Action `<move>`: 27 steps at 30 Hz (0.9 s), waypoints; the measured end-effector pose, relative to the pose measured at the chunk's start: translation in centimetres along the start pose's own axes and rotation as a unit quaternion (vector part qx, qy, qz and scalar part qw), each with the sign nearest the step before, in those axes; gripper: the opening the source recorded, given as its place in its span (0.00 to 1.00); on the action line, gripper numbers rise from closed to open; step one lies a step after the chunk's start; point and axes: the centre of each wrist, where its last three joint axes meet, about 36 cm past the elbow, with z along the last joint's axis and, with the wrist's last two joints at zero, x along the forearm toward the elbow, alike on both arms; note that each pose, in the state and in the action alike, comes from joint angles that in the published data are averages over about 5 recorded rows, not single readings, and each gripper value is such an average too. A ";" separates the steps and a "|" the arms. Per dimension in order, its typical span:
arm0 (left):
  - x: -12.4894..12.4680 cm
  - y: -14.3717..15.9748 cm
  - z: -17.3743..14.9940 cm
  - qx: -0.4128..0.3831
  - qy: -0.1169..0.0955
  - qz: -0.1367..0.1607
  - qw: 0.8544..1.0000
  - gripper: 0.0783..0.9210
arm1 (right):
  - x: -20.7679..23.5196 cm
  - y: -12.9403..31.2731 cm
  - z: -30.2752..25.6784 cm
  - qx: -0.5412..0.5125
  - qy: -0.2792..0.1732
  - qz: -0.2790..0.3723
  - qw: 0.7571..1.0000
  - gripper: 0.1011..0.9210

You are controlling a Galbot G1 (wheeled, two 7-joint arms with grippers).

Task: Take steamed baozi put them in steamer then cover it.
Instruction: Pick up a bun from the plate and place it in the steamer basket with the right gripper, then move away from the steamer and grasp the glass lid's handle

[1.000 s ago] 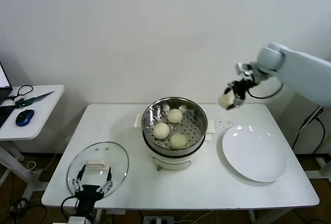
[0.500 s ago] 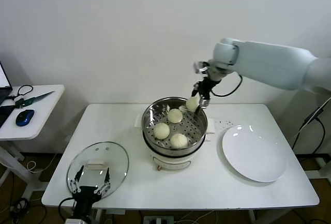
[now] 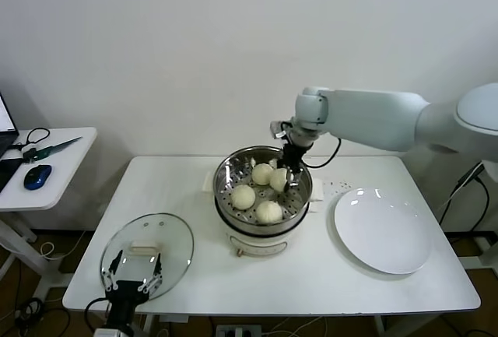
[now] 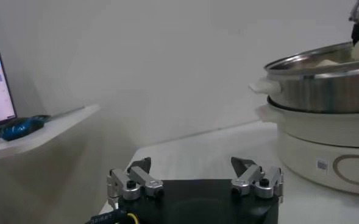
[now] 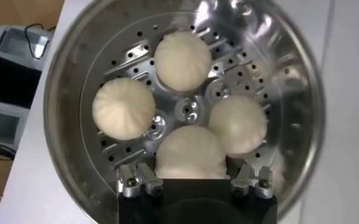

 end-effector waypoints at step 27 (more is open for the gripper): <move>-0.7 -0.2 -0.4 -0.001 -0.004 -0.002 1.000 0.88 | -0.9 0.6 1.1 -0.010 -0.019 0.006 1.000 0.88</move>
